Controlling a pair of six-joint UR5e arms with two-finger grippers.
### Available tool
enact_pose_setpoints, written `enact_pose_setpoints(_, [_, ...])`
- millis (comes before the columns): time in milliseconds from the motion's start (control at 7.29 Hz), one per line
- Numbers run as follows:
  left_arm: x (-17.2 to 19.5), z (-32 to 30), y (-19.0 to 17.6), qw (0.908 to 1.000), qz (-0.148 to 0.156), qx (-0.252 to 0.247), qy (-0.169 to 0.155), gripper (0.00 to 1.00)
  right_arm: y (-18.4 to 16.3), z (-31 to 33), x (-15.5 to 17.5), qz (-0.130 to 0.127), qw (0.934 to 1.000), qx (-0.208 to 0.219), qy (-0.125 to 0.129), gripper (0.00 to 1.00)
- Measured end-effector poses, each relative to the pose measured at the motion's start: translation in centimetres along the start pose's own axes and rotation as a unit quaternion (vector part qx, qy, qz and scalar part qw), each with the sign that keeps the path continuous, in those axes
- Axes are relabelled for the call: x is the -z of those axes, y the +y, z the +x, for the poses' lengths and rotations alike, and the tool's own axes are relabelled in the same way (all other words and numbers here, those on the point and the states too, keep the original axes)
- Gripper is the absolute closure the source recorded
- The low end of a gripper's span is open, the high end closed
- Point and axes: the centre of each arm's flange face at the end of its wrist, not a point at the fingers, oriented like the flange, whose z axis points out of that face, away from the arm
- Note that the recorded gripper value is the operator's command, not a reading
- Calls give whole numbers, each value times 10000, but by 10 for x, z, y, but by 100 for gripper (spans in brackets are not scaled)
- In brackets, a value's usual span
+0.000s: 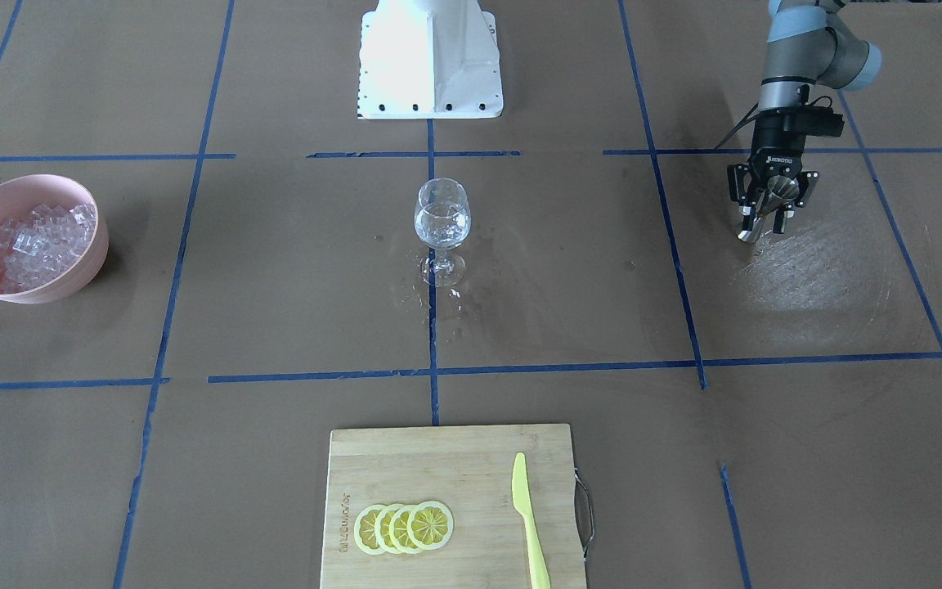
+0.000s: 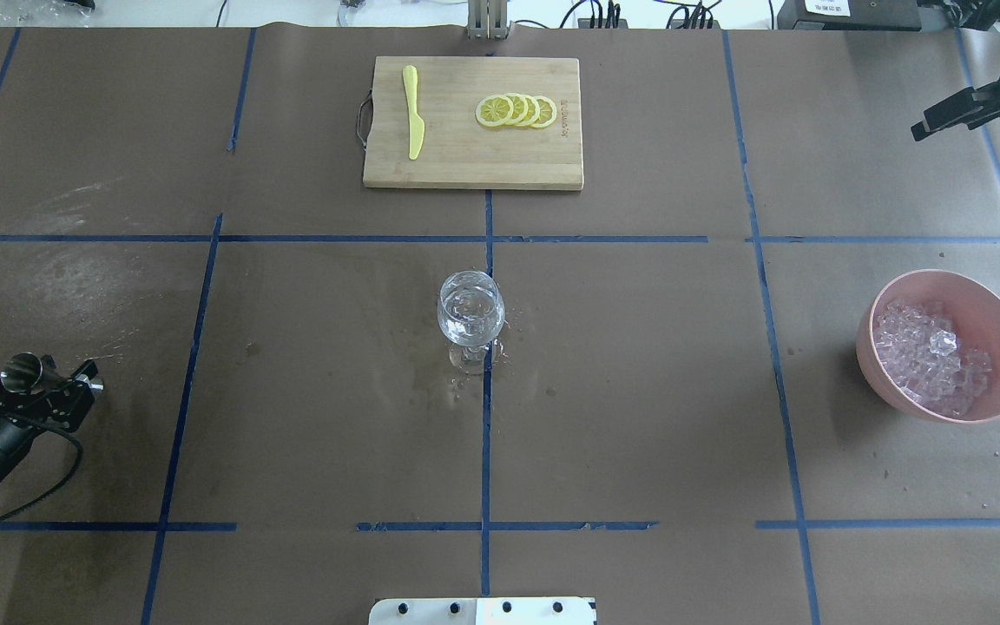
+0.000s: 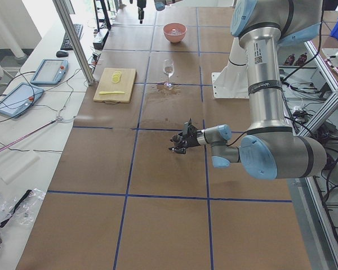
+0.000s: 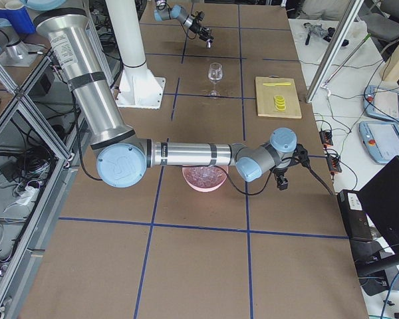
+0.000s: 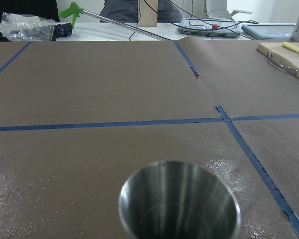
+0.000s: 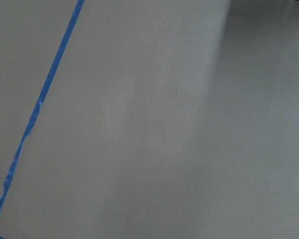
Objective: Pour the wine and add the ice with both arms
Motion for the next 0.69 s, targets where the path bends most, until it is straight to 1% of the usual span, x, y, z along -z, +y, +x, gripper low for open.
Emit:
enact_pose_setpoints(274, [1, 3, -2, 10000, -18, -58, 35, 7, 0, 0, 0, 4, 10000, 4, -1, 0])
enact_pose_setpoints(412, [6, 5, -7, 9997, -86, -213, 97, 9, 0, 0, 0, 5, 10000, 4, 0, 0])
enact_pose_setpoints(549, [17, 7, -16, 9988, -263, -348, 230, 11, 0, 0, 0, 6, 10000, 5, 1, 0])
enact_pose_setpoints(686, [30, 6, -25, 9970, -524, -415, 382, 13, 0, 0, 0, 6, 10000, 5, 2, 0])
